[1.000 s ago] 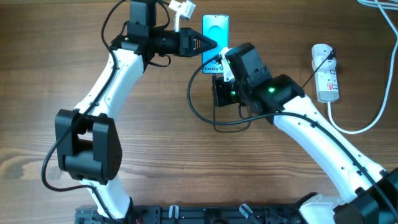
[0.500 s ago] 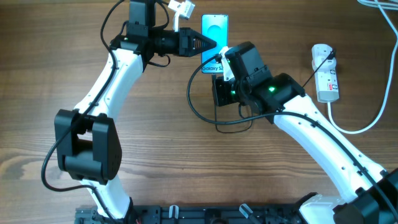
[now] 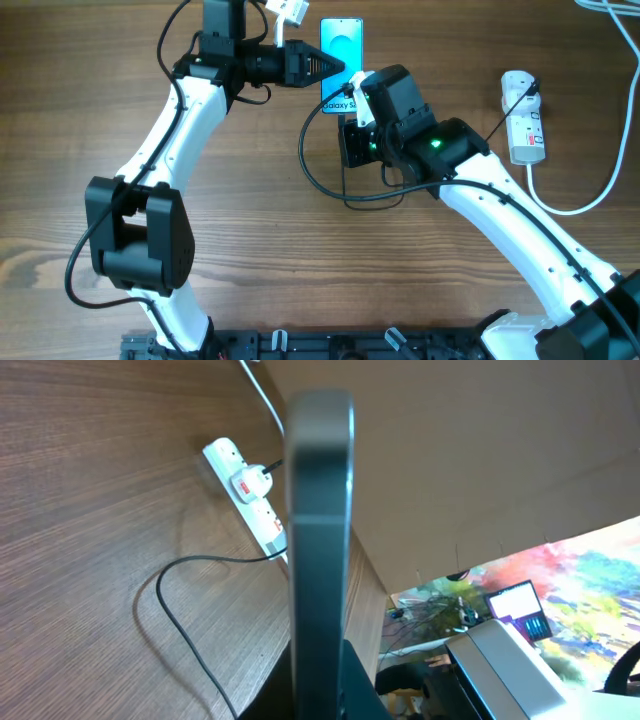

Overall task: Plug charger to phone and switch on socket
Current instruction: 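Open the right gripper and withdraw it from the plugged phone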

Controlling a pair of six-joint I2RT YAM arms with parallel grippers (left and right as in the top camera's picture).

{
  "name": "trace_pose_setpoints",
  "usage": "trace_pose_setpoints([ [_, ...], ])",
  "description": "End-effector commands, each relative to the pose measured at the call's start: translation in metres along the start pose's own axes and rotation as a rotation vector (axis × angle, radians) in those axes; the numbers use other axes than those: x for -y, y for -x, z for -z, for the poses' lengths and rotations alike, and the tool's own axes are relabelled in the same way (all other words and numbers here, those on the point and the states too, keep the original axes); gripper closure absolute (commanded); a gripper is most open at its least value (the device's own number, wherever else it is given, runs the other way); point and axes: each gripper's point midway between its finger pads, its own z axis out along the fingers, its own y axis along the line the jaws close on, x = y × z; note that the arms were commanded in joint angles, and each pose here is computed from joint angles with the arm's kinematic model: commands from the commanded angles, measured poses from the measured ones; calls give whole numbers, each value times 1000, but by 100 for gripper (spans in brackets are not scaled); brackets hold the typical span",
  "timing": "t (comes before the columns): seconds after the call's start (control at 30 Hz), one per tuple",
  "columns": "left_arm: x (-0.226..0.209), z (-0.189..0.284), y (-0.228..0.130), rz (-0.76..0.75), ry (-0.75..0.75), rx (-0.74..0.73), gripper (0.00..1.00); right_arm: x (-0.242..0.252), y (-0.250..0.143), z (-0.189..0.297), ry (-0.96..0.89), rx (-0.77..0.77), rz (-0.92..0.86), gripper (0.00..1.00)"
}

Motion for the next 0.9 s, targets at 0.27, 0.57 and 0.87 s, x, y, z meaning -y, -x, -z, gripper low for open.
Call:
trace_pose_setpoints([
  [0.27,24,1,-6,3,-57,-29,96,14,52,12,-112,192,65,96],
  [0.57,32,2,-9,31,-102,-49,96,10,66,15,-96,251,82,94],
  [0.87,24,1,-6,31,-61,-33,96,8,67,20,-93,257,80,77],
])
